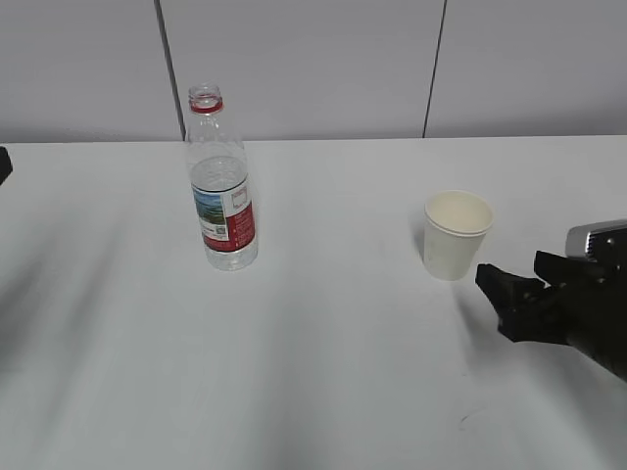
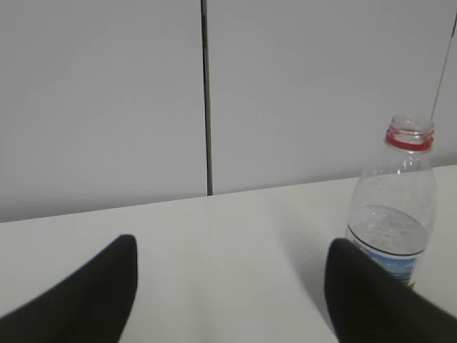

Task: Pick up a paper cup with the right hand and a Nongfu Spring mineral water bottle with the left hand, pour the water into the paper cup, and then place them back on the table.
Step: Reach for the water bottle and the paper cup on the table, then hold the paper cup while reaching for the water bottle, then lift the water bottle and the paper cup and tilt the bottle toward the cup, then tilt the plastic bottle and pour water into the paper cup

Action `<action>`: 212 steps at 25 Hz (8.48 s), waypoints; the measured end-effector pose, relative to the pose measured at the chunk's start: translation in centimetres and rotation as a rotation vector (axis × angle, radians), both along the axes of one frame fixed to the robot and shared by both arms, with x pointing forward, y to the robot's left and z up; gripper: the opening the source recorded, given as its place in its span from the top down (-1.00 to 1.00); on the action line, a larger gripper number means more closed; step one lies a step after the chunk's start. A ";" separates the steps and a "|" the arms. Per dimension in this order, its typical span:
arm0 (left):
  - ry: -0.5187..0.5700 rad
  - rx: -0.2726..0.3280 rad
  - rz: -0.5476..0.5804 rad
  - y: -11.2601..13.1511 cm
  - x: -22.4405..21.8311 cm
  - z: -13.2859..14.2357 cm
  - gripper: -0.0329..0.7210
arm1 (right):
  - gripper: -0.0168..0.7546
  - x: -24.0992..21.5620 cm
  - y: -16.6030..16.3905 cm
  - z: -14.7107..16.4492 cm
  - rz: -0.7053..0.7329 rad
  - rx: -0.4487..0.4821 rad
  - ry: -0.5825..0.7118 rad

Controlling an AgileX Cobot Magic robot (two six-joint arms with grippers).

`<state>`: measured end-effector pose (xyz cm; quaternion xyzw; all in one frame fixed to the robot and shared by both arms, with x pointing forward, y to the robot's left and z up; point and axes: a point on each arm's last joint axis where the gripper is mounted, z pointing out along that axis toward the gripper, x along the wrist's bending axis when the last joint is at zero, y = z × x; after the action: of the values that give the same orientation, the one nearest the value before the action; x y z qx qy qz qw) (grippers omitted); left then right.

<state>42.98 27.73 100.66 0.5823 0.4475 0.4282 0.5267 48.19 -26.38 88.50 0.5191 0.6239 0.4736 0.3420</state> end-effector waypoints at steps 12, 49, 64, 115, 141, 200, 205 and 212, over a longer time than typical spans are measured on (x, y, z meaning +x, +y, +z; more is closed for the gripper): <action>0.000 0.001 -0.001 0.0 0.0 0.0 -0.42 | -0.63 0.4 0.4 0.2 0.039 -0.002 -0.020; 0.015 0.014 -0.008 -0.1 0.0 -0.2 -0.42 | -0.73 10.7 1.6 -4.9 0.077 0.021 -0.074; 0.065 0.060 -0.188 -1.6 -0.5 -0.7 -0.42 | -0.36 10.8 1.7 -5.0 0.093 0.021 -0.075; 0.115 -0.120 -0.440 -11.6 16.6 -13.7 -0.22 | -0.36 10.6 2.1 -5.0 0.135 0.019 -0.076; 0.092 0.362 -0.542 -11.5 16.0 -11.1 -0.13 | -0.36 10.6 6.8 -3.5 0.797 0.136 -0.002; -0.151 1.212 -0.494 -10.1 15.8 -6.8 -0.12 | -0.36 13.3 11.8 -1.6 0.952 0.057 0.063; -0.161 1.243 -0.483 -10.0 15.9 -6.7 -0.12 | -0.36 13.0 12.0 -1.7 0.969 0.061 0.085; -0.206 1.278 -0.472 -10.1 16.0 -6.5 -0.12 | -0.36 12.4 13.3 -1.8 1.013 0.054 0.089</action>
<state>58.96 17.67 94.20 0.8167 -0.0839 0.5351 0.1989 60.55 -13.07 86.72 0.1797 0.7990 0.5732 0.0290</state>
